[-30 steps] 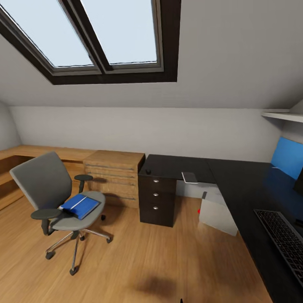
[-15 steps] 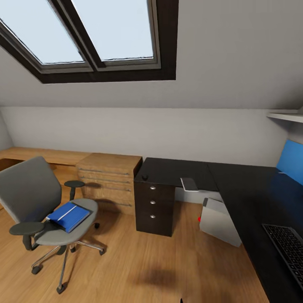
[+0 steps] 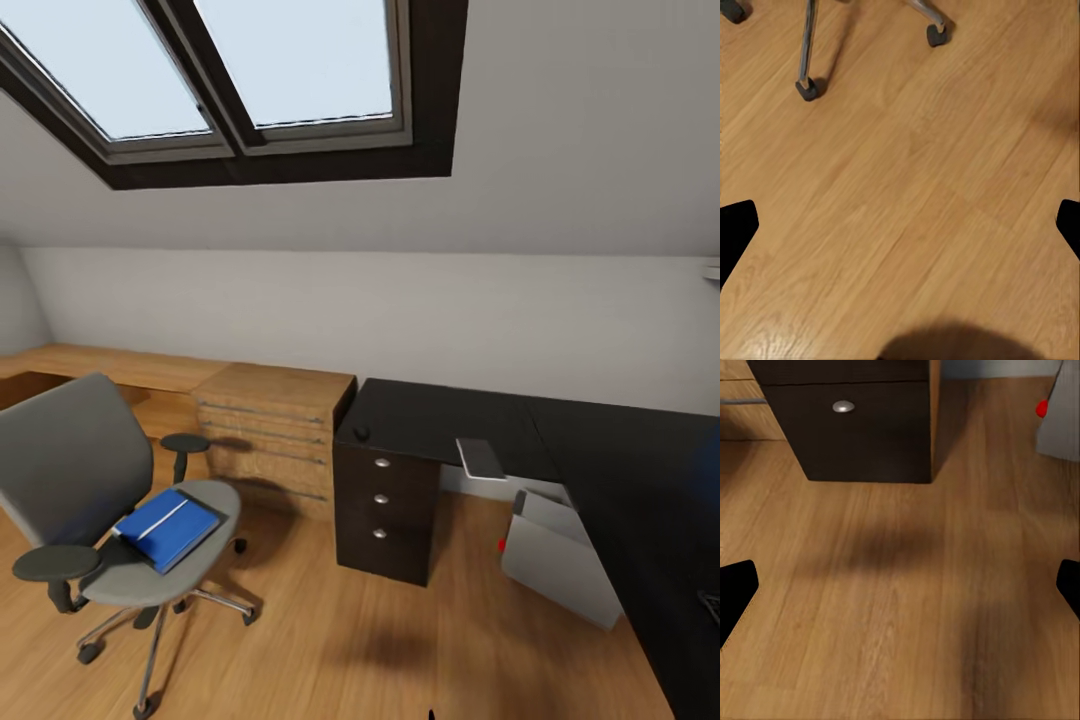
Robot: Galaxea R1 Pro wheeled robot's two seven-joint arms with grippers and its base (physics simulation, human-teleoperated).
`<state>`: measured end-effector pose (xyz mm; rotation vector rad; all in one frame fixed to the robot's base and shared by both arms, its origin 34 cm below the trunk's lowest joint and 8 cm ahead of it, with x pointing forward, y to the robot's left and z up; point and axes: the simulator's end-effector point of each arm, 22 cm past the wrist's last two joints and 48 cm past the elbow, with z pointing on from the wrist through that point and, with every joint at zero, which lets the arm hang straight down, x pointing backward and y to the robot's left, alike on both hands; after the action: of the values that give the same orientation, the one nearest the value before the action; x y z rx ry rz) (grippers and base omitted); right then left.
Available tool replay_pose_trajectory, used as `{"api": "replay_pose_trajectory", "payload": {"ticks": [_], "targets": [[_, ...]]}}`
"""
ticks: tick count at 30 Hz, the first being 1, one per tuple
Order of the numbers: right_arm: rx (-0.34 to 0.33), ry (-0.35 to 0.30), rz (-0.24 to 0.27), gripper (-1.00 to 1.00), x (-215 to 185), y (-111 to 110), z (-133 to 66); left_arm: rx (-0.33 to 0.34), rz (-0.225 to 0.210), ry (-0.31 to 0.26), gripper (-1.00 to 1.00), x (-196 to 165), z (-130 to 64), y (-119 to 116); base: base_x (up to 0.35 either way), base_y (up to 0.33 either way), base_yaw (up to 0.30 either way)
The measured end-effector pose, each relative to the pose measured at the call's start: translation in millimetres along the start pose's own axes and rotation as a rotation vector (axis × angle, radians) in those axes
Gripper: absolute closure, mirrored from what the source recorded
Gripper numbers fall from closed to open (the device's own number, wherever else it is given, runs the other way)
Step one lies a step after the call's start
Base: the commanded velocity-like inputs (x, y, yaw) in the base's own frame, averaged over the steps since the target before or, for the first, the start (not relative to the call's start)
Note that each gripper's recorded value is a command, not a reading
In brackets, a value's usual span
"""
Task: In the bedroom, organize the workspace by keeping the computer under the desk, ensuring the monitor is on the desk, placing the keyboard on the desk next to the monitor, placing the mouse on the desk next to the keyboard, moving the folder from the swivel chair onto the desk next to the mouse, stacking the notebook on top of the folder with the pen on top of the notebook, and positioning the swivel chair next to the desk.
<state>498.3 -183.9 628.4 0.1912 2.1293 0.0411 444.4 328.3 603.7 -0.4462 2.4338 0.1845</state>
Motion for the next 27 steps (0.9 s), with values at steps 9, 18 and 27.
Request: {"api": "replay_pose_trajectory", "payload": {"ticks": [9, 18, 27], "targets": [[0.002, 0.008, 0.0, -1.0, 3.7, -0.7, -0.2, -0.002, 0.002, 0.009, -1.0, 3.7, 0.6, 0.4, 0.327, -0.054, 0.21], [0.001, -0.03, 0.004, -1.0, -4.1, 0.2, -0.6, -0.003, 0.002, 0.009, -1.0, 4.0, 0.9, 0.9, 0.267, -0.16, 0.271], [0.008, -0.052, 0.008, -1.0, -9.2, -2.6, -0.2, 0.001, 0.001, 0.005, -1.0, 3.3, 0.7, -1.7, 0.06, -0.031, 0.156]]}}
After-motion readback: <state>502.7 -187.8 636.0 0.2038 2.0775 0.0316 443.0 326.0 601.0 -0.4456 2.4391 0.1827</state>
